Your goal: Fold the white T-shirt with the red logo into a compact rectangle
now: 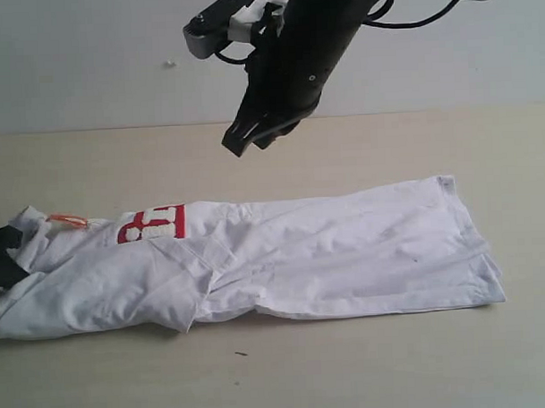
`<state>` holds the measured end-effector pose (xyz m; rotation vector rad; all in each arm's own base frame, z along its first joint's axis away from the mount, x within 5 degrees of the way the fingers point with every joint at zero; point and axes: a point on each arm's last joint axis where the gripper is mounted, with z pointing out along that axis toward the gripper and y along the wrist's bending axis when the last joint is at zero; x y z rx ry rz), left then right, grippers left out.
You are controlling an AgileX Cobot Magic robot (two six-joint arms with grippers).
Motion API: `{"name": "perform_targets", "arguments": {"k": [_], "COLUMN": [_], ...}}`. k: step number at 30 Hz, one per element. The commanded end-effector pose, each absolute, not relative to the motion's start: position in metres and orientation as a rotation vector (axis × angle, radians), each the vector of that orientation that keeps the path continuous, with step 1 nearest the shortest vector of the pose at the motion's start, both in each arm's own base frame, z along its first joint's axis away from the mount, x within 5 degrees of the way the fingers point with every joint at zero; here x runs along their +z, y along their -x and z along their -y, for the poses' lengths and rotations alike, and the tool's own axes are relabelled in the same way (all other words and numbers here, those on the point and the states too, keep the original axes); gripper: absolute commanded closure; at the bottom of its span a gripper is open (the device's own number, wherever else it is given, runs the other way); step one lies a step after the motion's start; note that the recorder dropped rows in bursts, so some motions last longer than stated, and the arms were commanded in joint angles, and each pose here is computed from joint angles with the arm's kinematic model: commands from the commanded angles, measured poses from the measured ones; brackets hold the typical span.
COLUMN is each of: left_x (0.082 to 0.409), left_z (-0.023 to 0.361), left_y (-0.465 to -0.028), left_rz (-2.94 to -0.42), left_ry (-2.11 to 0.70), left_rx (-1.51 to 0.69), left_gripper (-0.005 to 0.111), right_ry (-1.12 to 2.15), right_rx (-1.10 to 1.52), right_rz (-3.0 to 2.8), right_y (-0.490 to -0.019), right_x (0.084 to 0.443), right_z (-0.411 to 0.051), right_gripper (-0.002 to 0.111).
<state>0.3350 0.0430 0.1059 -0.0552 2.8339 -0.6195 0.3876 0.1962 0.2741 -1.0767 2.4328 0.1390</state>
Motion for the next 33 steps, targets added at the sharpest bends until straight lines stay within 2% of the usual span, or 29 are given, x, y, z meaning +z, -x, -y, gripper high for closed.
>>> {"name": "perform_targets", "arguments": {"k": [1, 5, 10, 18, 19, 22, 26, 28, 31, 33], "left_x": [0.12, 0.15, 0.196, 0.278, 0.293, 0.303, 0.277, 0.262, 0.259, 0.26], "left_z": [-0.039, -0.028, -0.01, 0.062, 0.084, 0.138, 0.235, 0.279, 0.322, 0.369], "left_y": [-0.336, -0.347, -0.35, -0.341, -0.338, -0.333, -0.323, -0.326, -0.327, -0.321], "left_rz": [-2.818, -2.745, -2.671, -2.54, -2.512, -2.468, -2.389, -2.381, -2.354, -2.309], "left_ry": [-0.023, -0.073, -0.098, -0.125, -0.101, -0.125, -0.199, -0.255, -0.35, -0.466], "left_rx": [-0.648, -0.841, -0.852, -0.902, -0.932, -0.979, -1.01, -1.039, -1.091, -1.159], "left_gripper": [0.106, 0.106, 0.107, 0.107, 0.107, 0.107, 0.107, 0.107, 0.107, 0.107], "right_ry": [1.036, 0.905, 0.845, 0.801, 0.789, 0.691, 0.592, 0.571, 0.533, 0.491], "right_rx": [0.095, 0.167, 0.134, 0.159, 0.161, 0.123, 0.142, 0.131, 0.111, 0.076], "right_rz": [-2.376, -2.372, -2.428, -2.428, -2.41, -2.347, -2.156, -2.062, -1.982, -1.939], "right_y": [-0.384, -0.38, -0.378, -0.363, -0.355, -0.331, -0.254, -0.216, -0.181, -0.157], "right_x": [0.299, 0.327, 0.338, 0.355, 0.361, 0.393, 0.468, 0.494, 0.513, 0.522], "right_z": [-0.184, -0.157, -0.126, -0.118, -0.116, -0.105, -0.083, -0.071, -0.059, -0.048], "right_gripper": [0.108, 0.108, 0.108, 0.108, 0.108, 0.108, 0.108, 0.108, 0.108, 0.108]}}
